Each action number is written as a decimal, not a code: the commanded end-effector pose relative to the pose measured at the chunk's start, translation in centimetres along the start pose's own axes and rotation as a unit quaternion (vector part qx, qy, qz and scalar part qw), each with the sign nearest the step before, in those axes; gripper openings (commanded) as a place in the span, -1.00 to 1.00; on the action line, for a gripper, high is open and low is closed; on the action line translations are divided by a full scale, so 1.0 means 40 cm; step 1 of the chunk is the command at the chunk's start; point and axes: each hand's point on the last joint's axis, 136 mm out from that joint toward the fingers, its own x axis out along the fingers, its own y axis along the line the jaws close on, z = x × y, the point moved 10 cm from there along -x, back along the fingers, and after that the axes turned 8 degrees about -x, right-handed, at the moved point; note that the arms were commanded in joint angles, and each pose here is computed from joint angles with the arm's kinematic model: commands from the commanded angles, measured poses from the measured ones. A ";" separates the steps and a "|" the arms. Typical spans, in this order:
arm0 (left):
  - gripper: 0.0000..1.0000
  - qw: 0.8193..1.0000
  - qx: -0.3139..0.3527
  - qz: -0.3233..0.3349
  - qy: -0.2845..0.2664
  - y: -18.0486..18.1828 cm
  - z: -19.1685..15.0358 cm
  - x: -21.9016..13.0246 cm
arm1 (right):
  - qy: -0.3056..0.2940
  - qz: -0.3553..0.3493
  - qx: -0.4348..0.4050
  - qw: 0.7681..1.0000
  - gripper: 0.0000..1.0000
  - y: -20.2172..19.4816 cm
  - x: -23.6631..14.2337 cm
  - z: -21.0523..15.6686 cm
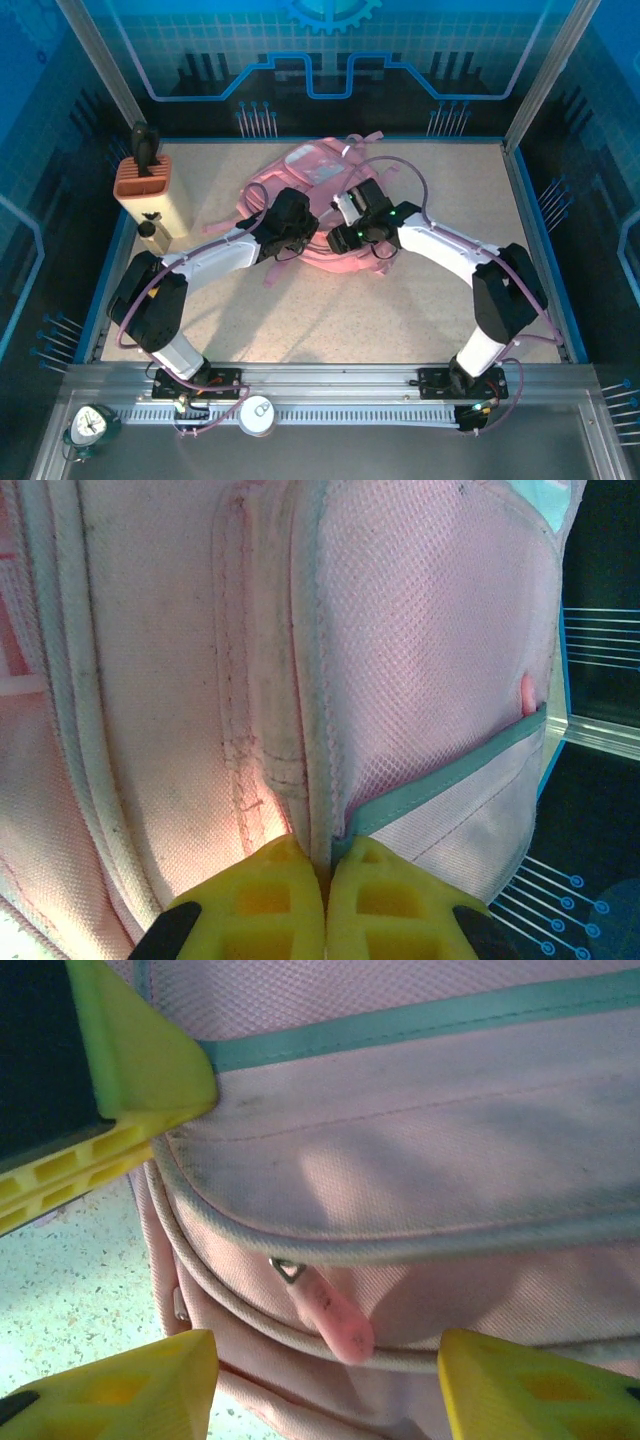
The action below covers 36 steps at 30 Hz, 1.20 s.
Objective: Pack the student bag
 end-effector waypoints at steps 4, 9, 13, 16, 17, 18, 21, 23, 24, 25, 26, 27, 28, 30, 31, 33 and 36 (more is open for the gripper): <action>-1.00 1.000 0.008 -0.020 0.002 -0.025 0.011 -0.014 | -0.006 0.003 -0.040 0.999 0.15 0.021 0.026 0.024; -1.00 1.000 0.009 -0.022 0.005 -0.029 0.011 -0.015 | -0.004 -0.013 -0.054 0.998 -0.01 0.023 0.056 0.037; -1.00 1.000 0.009 -0.023 0.006 -0.030 0.011 -0.015 | -0.001 -0.048 -0.055 0.997 -0.22 0.019 0.073 0.050; -1.00 1.000 0.010 -0.021 0.006 -0.027 0.011 -0.017 | -0.006 -0.078 -0.045 0.996 -0.48 0.009 0.067 0.054; -1.00 1.000 0.010 -0.021 0.005 -0.026 0.012 -0.019 | -0.007 -0.087 -0.039 0.995 -0.53 0.003 0.063 0.053; -1.00 1.000 0.012 -0.021 0.004 -0.022 0.012 -0.022 | -0.008 -0.095 -0.030 0.995 -0.60 -0.003 0.056 0.051; -1.00 1.000 0.015 -0.020 0.003 -0.014 0.014 -0.030 | -0.006 -0.103 0.000 0.995 -0.80 -0.020 0.036 0.033; -1.00 1.000 0.025 -0.016 0.002 -0.007 0.016 -0.040 | 0.000 -0.114 0.027 0.993 -0.92 -0.041 0.022 0.010; -1.00 0.999 0.033 -0.011 -0.001 -0.001 0.020 -0.046 | 0.004 -0.124 0.048 0.991 -0.95 -0.059 0.012 -0.004; -1.00 0.999 0.042 -0.004 -0.004 0.006 0.024 -0.055 | 0.008 -0.130 0.071 0.989 -0.99 -0.080 0.002 -0.018; -1.00 0.999 0.052 0.003 -0.005 0.013 0.028 -0.062 | 0.012 -0.131 0.091 0.987 -1.00 -0.099 -0.005 -0.032; -1.00 0.998 0.062 0.010 -0.007 0.023 0.033 -0.070 | 0.016 -0.137 0.115 0.984 -1.00 -0.121 -0.016 -0.045; -1.00 0.997 0.070 0.020 -0.010 0.037 0.038 -0.078 | 0.020 -0.148 0.140 0.979 -1.00 -0.144 -0.028 -0.059; -1.00 0.996 0.085 0.028 -0.015 0.060 0.053 -0.089 | 0.028 -0.161 0.165 0.973 -1.00 -0.172 -0.047 -0.083; -1.00 0.995 0.096 0.026 -0.012 0.065 0.067 -0.091 | 0.030 -0.164 0.166 0.972 -1.00 -0.174 -0.055 -0.092; -1.00 0.994 0.102 0.033 0.000 0.066 0.109 -0.094 | 0.042 -0.155 0.150 0.976 -1.00 -0.156 -0.060 -0.107; -1.00 0.992 0.125 0.023 0.014 0.042 0.180 -0.095 | 0.067 -0.134 0.112 0.982 -1.00 -0.081 -0.059 -0.127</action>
